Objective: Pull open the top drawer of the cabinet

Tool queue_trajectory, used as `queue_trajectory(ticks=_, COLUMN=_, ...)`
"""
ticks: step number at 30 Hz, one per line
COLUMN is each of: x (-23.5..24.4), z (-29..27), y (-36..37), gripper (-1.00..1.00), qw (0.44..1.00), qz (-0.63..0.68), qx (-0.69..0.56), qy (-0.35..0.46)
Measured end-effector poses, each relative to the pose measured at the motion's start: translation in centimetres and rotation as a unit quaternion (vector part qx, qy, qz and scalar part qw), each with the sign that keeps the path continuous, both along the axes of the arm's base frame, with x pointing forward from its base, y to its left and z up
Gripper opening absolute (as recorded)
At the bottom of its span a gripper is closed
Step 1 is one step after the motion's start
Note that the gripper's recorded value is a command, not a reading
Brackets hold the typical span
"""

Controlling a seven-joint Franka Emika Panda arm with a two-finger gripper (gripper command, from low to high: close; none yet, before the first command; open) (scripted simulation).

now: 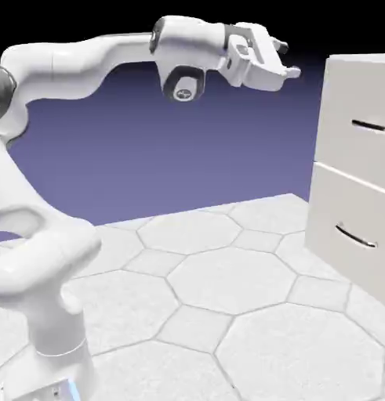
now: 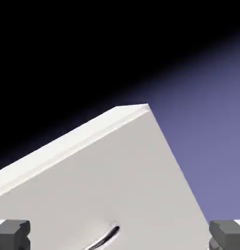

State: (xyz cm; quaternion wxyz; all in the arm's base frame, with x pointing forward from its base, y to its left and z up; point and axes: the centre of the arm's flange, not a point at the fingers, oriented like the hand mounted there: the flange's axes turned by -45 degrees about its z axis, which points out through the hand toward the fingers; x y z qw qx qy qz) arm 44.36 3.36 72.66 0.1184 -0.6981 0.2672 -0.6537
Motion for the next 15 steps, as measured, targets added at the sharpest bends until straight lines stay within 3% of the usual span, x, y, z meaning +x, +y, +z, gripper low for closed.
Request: queue_trajectory(ticks=15, x=10.9, z=-3.7, y=6.2, gripper=0.00, qw=0.984, qz=0.034, qx=0.156, qy=-0.077)
